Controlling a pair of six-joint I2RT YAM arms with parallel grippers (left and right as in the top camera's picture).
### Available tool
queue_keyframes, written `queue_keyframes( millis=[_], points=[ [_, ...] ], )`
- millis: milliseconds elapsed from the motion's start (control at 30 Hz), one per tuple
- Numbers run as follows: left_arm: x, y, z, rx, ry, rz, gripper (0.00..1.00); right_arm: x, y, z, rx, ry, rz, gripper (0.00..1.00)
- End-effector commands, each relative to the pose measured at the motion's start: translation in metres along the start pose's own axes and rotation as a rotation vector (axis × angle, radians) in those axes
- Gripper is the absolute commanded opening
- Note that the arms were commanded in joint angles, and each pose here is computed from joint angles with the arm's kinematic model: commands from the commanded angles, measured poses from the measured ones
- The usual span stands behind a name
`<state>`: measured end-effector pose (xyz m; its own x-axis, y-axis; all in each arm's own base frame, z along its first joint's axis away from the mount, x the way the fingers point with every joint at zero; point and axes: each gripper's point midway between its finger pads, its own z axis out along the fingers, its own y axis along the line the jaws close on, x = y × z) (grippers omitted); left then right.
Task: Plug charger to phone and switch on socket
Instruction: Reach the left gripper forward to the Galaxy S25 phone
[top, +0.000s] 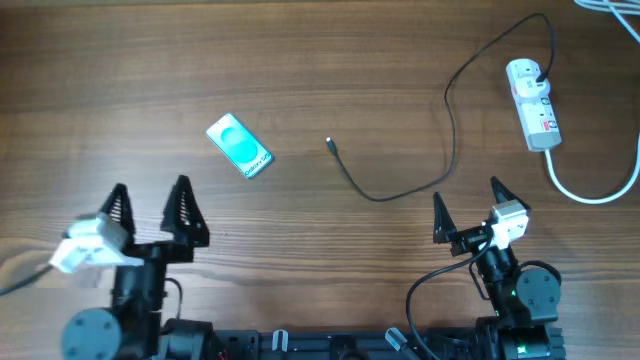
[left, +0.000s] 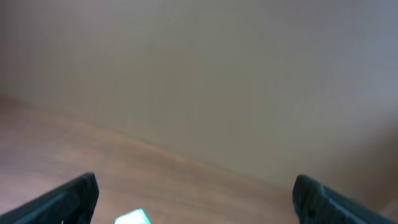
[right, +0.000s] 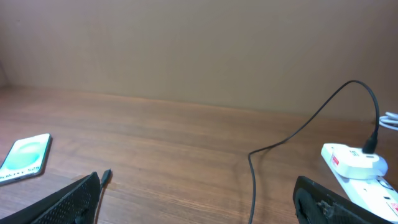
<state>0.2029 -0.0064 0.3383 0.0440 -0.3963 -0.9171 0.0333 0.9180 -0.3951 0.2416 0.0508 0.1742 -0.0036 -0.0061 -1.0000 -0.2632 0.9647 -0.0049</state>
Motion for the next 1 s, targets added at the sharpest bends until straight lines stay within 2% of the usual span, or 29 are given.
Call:
queue_keyframes(
  millis=[0, 200, 400, 500, 667, 867, 900, 933, 967],
  points=[
    [-0.031, -0.03, 0.012, 0.037, 0.124, 0.053, 1.0, 0.0, -0.003, 0.0, 0.018, 0.001, -0.014, 1.0],
    [-0.022, -0.045, 0.05, -0.015, 0.459, 0.058, 1.0, 0.0, -0.003, 0.0, 0.018, 0.001, -0.013, 1.0],
    [0.03, -0.036, 0.089, -0.13, 0.838, 0.047, 1.0, 0.0, -0.003, 0.0, 0.018, 0.001, -0.014, 1.0],
    [0.067, -0.038, 0.102, -0.109, 0.985, 0.0, 1.0, 0.0, -0.003, 0.0, 0.018, 0.001, -0.014, 1.0],
    [0.1, -0.029, 0.116, -0.145, 1.094, -0.011, 1.0, 0.0, -0.003, 0.0, 0.018, 0.001, -0.014, 1.0],
    [0.105, -0.026, 0.116, -0.156, 1.116, -0.012, 1.0, 0.0, -0.003, 0.0, 0.018, 0.001, -0.013, 1.0],
    [0.105, -0.026, 0.116, -0.156, 1.116, -0.012, 0.69, 0.0, -0.003, 0.0, 0.018, 0.001, -0.013, 1.0],
    [0.105, -0.026, 0.116, -0.156, 1.116, -0.012, 0.26, 0.0, -0.003, 0.0, 0.018, 0.001, -0.014, 1.0],
    [0.106, -0.026, 0.116, -0.156, 1.117, -0.012, 0.04, 0.0, -0.003, 0.0, 0.018, 0.001, -0.014, 1.0]
  ],
)
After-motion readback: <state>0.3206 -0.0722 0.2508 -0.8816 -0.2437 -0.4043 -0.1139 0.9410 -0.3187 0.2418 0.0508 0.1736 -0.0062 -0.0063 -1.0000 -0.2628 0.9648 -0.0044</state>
